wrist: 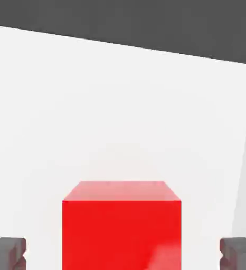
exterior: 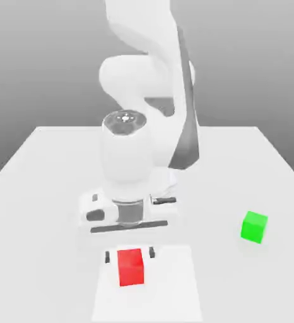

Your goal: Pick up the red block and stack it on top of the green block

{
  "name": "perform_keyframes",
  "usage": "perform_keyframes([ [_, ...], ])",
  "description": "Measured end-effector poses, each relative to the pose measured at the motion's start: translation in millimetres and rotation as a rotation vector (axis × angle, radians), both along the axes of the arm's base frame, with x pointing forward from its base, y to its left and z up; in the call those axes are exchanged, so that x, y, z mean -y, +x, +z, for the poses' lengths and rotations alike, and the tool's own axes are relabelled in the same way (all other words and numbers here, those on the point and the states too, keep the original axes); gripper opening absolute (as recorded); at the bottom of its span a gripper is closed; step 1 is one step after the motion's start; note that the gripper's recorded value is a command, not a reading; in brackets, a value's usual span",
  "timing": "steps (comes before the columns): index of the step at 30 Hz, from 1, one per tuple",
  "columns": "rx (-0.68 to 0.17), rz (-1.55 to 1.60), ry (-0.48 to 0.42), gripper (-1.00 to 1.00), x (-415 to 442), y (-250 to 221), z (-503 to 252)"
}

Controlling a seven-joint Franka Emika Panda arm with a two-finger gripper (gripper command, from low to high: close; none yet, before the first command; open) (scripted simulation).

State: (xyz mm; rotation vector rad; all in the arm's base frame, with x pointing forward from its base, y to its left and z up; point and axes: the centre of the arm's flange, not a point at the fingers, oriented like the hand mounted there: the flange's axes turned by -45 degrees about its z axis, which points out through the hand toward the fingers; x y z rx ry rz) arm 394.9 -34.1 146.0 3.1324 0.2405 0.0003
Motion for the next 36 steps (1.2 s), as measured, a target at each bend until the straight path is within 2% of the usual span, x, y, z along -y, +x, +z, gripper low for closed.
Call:
perform_keyframes([
  [7, -0.001, 0.000, 0.000, -1.00, -0.1, 0.0, 0.7],
  [13, 0.000, 0.003, 0.001, -1.00, -0.6, 0.1, 55.4],
  [24, -0.001, 0.532, -0.005, -1.00, -134.9, -24.2, 78.6],
  [36, -0.001, 1.111, -0.003, -1.00, -253.0, -96.9, 94.2],
])
